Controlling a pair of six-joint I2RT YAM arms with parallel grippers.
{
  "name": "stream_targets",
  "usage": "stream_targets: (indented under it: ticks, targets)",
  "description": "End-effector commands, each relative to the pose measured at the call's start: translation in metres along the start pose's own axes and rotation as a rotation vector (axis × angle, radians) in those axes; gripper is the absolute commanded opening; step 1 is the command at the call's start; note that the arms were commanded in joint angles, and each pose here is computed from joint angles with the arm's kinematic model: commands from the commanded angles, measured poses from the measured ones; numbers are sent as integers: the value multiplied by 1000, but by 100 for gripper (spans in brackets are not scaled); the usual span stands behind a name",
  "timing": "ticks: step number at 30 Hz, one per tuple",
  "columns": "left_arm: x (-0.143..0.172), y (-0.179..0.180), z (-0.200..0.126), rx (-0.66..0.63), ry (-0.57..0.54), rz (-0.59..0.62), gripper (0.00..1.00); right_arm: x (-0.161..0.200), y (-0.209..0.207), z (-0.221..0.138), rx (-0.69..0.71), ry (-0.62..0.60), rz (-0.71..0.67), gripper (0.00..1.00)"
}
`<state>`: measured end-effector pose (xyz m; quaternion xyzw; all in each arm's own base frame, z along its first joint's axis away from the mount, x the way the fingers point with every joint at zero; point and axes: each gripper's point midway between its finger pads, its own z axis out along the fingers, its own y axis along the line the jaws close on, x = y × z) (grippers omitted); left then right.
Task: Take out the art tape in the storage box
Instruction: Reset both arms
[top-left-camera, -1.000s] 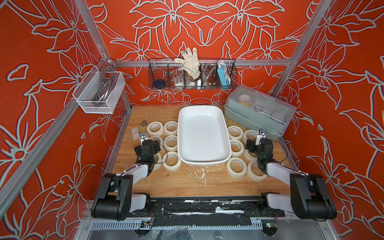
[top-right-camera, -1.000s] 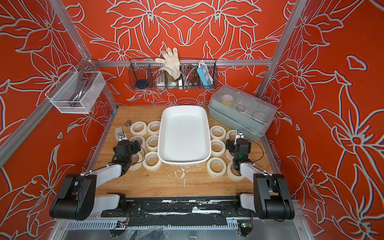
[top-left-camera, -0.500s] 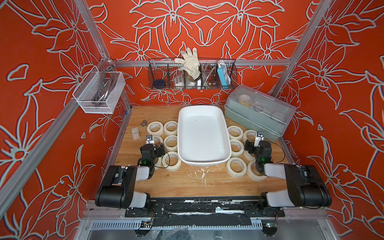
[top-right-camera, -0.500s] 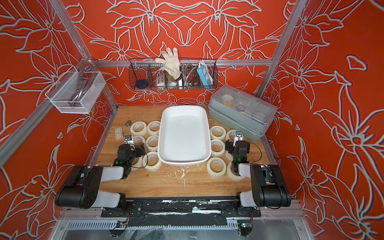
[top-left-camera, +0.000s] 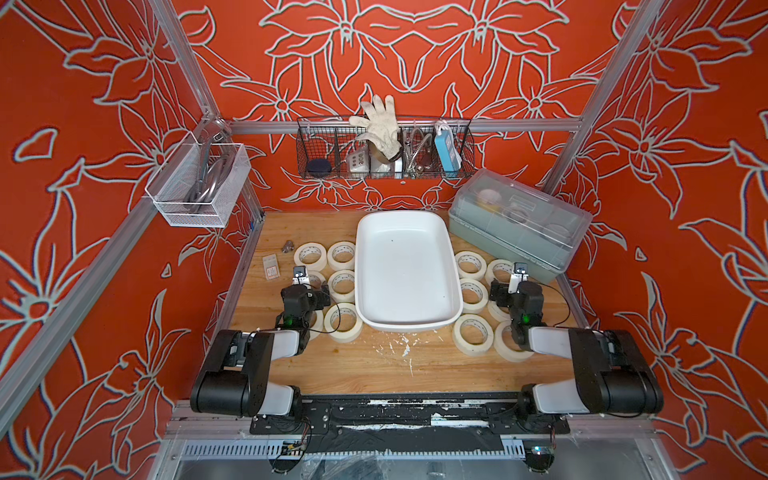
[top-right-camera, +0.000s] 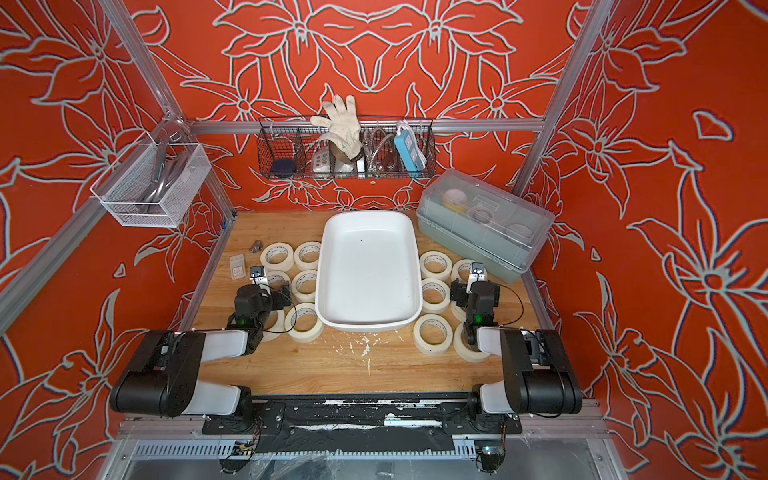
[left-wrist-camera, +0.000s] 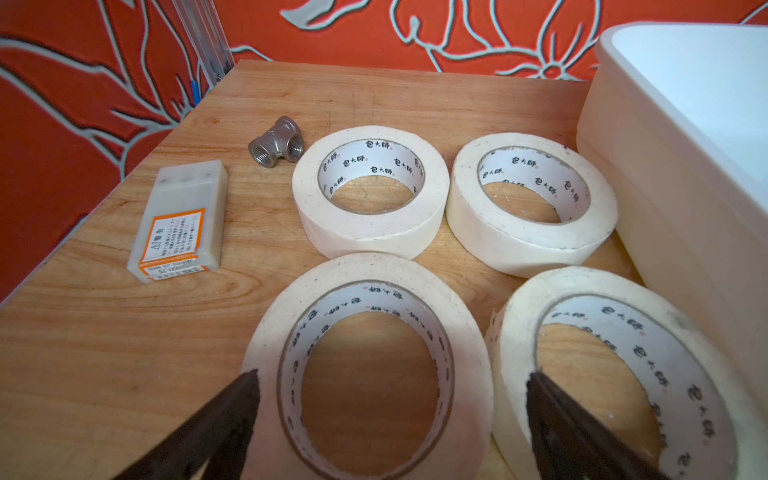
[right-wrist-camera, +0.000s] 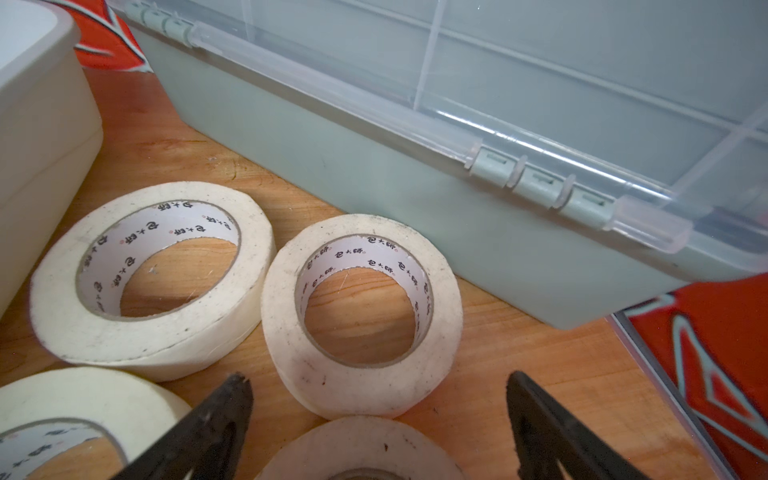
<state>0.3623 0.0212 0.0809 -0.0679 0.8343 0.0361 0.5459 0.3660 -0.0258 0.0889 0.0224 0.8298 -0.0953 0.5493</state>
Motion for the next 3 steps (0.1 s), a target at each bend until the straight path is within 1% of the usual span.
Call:
stream_targets:
  ticks: [1,3]
  targets:
    - [-6,-3,0,13,-13,12,98,-8,2,0,-5,-24,-7,99]
    - [-5,-3,0,13,-11,12,98,-7,2,-1,-7,-27,-7,99]
